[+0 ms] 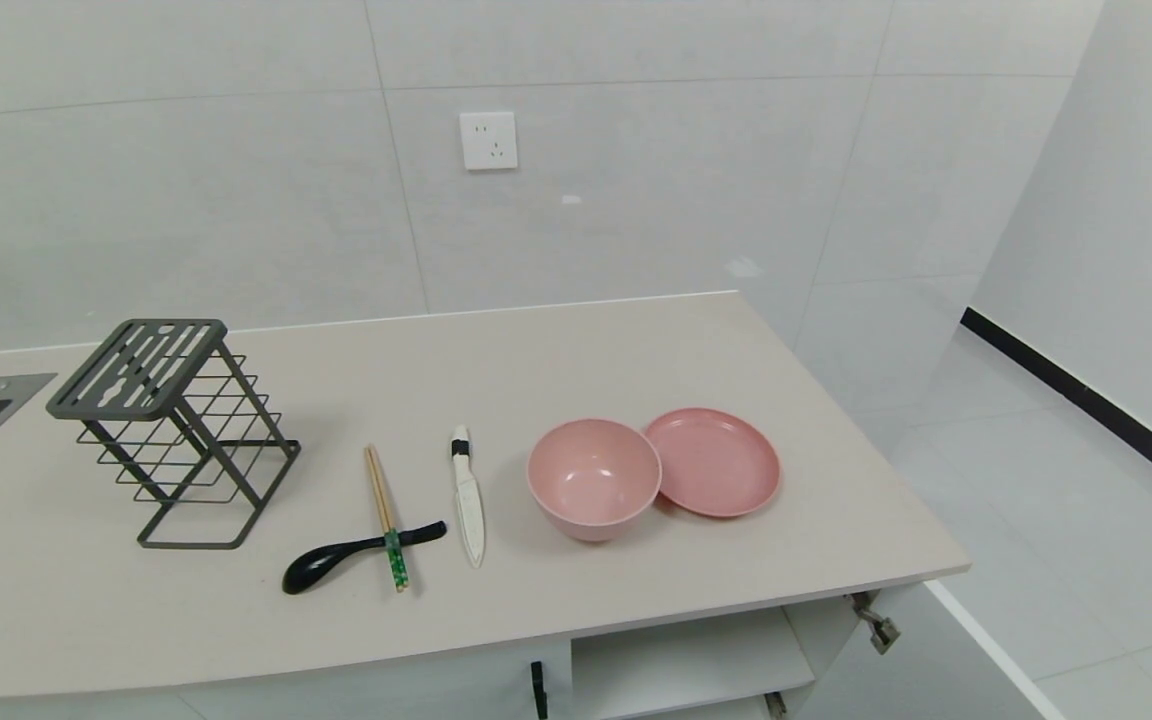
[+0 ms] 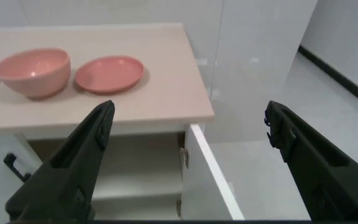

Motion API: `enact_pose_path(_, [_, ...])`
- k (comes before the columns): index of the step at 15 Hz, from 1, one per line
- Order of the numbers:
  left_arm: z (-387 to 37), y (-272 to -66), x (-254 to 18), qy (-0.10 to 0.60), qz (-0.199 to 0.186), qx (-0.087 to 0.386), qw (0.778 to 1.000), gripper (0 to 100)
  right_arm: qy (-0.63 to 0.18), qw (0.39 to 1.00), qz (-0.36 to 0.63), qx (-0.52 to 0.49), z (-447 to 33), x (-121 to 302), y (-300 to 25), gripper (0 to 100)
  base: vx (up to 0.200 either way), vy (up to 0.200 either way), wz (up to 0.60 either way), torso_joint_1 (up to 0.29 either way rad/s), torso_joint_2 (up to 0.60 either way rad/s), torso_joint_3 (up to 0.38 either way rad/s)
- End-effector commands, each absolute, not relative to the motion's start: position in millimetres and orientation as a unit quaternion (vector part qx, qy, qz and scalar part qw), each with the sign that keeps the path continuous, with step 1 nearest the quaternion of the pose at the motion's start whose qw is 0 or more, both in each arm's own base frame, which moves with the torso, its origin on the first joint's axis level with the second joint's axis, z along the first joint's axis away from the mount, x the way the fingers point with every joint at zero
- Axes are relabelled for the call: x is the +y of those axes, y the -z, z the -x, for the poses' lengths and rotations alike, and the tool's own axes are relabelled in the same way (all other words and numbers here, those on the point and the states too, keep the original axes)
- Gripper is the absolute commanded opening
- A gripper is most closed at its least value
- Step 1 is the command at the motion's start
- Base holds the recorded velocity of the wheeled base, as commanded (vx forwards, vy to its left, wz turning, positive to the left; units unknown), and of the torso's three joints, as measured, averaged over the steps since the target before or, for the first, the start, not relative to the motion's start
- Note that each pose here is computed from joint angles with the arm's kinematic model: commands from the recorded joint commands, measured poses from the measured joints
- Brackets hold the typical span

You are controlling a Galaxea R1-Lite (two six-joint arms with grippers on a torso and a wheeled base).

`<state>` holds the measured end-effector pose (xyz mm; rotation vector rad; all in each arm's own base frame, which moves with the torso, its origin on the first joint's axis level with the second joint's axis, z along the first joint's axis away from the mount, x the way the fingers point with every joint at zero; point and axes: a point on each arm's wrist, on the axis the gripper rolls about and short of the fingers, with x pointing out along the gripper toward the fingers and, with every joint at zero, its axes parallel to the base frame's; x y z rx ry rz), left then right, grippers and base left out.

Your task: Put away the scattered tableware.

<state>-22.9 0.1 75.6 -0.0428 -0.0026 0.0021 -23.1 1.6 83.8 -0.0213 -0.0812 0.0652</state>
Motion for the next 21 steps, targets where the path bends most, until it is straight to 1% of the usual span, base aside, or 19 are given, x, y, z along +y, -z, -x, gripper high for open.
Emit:
enact_pose_path(1, [22.8,-75.6,0.1,-0.002,0.02,-0.001,1.0,100,-0.036,0.996,0.013,-0.082,24.2,1.7,-92.1,100,0.0,0.0,0.0,0.0,0.0,0.0])
enact_pose_path(2, [22.8,-75.6,0.0,0.001,0.014,-0.001,1.0,100,-0.065,0.992,0.024,-0.107,25.3,3.1,-97.1,100,0.0,0.0,0.0,0.0,0.0,0.0])
enact_pose_path(3, [22.8,-75.5,-0.1,0.003,0.008,0.0,1.0,100,-0.093,0.99,0.031,-0.105,25.4,4.4,-96.5,100,0.0,0.0,0.0,0.0,0.0,0.0])
enact_pose_path(4, [22.8,-75.5,-0.1,0.004,0.005,0.0,1.0,100,-0.127,0.988,0.031,-0.086,25.7,5.8,-94.2,100,0.0,0.0,0.0,0.0,0.0,0.0])
enact_pose_path(6, [22.8,-75.5,-0.1,0.004,0.006,0.0,1.0,100,-0.178,0.984,0.023,-0.018,30.7,8.0,-91.8,100,0.0,0.0,0.0,0.0,0.0,0.0])
enact_pose_path(8, [22.8,-75.5,-0.1,0.004,0.006,0.0,1.0,100,-0.205,0.978,0.014,0.028,28.4,8.9,-100.2,100,0.0,0.0,0.0,0.0,0.0,0.0])
enact_pose_path(11, [22.8,-75.5,-0.1,0.004,0.006,0.0,1.0,100,-0.232,0.968,0.001,0.091,5.5,9.4,-118.2,100,0.0,0.0,0.0,0.0,0.0,0.0])
enact_pose_path(13, [22.8,-75.5,-0.1,0.004,0.006,0.0,1.0,100,-0.239,0.965,-0.001,0.103,-3.9,9.8,-123.8,100,0.0,0.0,0.0,0.0,0.0,0.0])
enact_pose_path(14, [22.8,-75.5,-0.1,0.004,0.006,0.0,1.0,100,-0.244,0.962,-0.004,0.125,-25.2,10.9,-134.0,100,0.0,0.0,0.0,0.0,0.0,0.0])
enact_pose_path(18, [22.8,-75.5,-0.1,0.004,0.006,0.0,1.0,100,-0.239,0.961,-0.007,0.14,-57.5,12.3,-148.5,100,0.0,0.0,0.0,0.0,0.0,0.0])
enact_pose_path(21, [22.8,-75.5,-0.1,0.004,0.006,0.0,1.0,100,-0.233,0.962,-0.005,0.146,-70.1,12.8,-159.2,100,0.0,0.0,0.0,0.0,0.0,0.0])
